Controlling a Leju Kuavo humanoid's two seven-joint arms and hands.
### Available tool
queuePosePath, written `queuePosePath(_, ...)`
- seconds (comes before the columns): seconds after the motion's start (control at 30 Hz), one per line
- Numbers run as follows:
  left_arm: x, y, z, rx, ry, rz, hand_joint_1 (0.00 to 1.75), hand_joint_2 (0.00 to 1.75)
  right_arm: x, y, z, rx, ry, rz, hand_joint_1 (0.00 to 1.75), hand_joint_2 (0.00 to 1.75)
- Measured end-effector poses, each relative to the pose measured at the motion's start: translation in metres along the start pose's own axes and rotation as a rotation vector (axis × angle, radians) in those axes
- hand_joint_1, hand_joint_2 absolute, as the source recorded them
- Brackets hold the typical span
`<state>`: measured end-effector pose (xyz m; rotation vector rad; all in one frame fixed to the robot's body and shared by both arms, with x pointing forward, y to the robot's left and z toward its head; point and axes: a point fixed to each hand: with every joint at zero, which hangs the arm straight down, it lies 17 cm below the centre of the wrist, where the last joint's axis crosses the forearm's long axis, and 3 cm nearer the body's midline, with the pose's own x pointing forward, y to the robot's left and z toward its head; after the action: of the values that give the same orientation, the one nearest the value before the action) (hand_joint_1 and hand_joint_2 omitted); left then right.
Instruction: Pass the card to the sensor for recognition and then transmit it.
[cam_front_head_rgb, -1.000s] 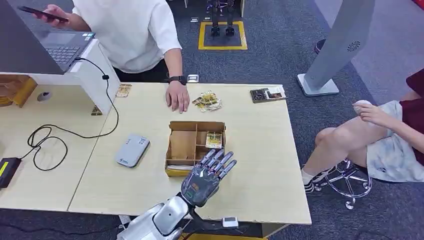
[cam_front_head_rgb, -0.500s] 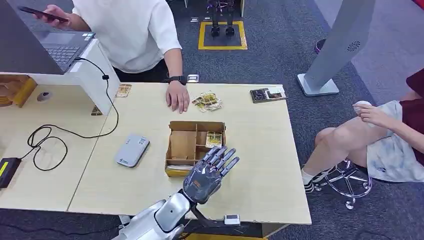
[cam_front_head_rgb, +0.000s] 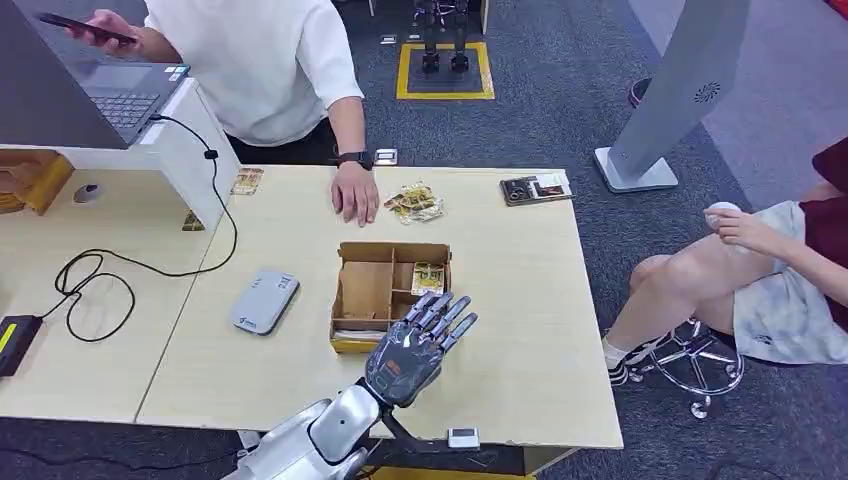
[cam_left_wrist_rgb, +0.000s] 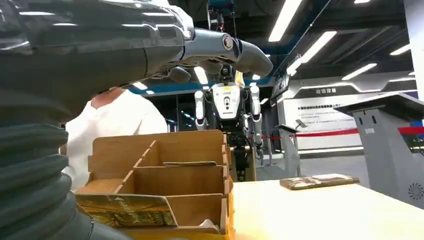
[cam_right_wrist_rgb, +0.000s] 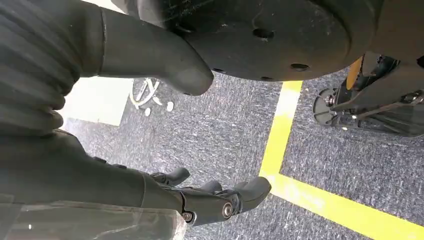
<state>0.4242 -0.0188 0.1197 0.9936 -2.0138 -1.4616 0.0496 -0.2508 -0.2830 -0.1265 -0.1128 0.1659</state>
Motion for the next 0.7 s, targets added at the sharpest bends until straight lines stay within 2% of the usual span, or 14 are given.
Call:
queuePosePath(0.17,0.0,-0.001,0.0,-0.007,-0.002,-0.002,0.0,1.75,0.0,0.0,0.0,0.0,0.0,0.0,0.0,1.75)
queuePosePath(0.7,-0.018,-0.022,0.005,-0.114,0.082,-0.075,0.0,1.75,-0.001,0.0,0.0,0.0,0.004,-0.016,0.0,1.75)
